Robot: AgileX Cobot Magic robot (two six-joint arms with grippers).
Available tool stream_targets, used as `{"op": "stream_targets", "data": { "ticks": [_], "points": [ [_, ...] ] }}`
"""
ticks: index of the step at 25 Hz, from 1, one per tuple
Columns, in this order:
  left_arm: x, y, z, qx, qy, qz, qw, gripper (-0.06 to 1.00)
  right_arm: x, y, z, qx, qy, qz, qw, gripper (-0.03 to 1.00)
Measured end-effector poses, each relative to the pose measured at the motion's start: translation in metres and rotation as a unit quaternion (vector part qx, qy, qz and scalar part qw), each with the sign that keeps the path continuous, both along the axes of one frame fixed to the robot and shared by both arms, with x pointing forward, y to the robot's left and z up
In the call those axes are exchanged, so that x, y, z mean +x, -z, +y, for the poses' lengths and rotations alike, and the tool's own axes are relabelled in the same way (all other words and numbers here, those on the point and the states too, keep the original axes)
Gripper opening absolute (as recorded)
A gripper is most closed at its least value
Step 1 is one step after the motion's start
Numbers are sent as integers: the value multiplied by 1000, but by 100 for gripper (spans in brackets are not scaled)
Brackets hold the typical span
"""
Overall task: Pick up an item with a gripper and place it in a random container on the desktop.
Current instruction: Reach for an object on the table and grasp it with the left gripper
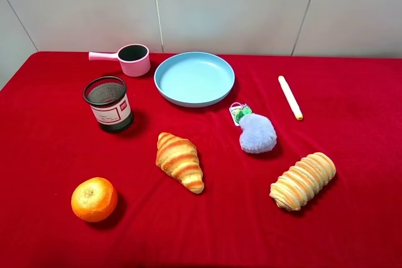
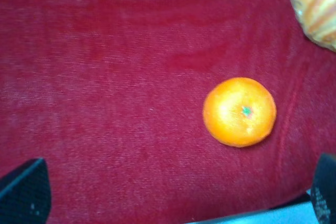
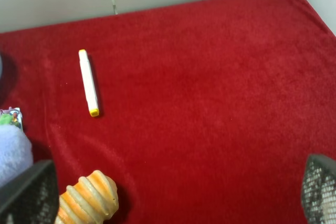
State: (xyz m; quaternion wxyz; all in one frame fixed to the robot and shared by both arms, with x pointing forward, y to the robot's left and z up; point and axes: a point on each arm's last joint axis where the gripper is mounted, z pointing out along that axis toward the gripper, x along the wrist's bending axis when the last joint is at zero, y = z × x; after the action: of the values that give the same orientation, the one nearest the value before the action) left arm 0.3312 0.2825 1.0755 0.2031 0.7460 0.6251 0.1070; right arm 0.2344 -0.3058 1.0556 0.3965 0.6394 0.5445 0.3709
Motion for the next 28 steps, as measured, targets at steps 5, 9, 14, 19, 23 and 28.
{"op": "stream_targets", "data": {
  "ticks": [5,9,14,19,23,28],
  "points": [
    [22,13,-11,6,41,52,998,99,0,0,0,0,0,0,1000,69],
    [40,26,-22,13,69,90,993,99,0,0,0,0,0,0,1000,69],
    [57,45,-39,25,108,136,984,99,0,0,0,0,0,0,1000,69],
    [70,66,-58,42,146,176,973,99,0,0,0,0,0,0,1000,69],
    [76,81,-72,57,168,198,964,99,0,0,0,0,0,0,1000,69],
    [82,100,-84,72,187,228,953,99,0,0,0,0,0,0,1000,69]
  ]
}}
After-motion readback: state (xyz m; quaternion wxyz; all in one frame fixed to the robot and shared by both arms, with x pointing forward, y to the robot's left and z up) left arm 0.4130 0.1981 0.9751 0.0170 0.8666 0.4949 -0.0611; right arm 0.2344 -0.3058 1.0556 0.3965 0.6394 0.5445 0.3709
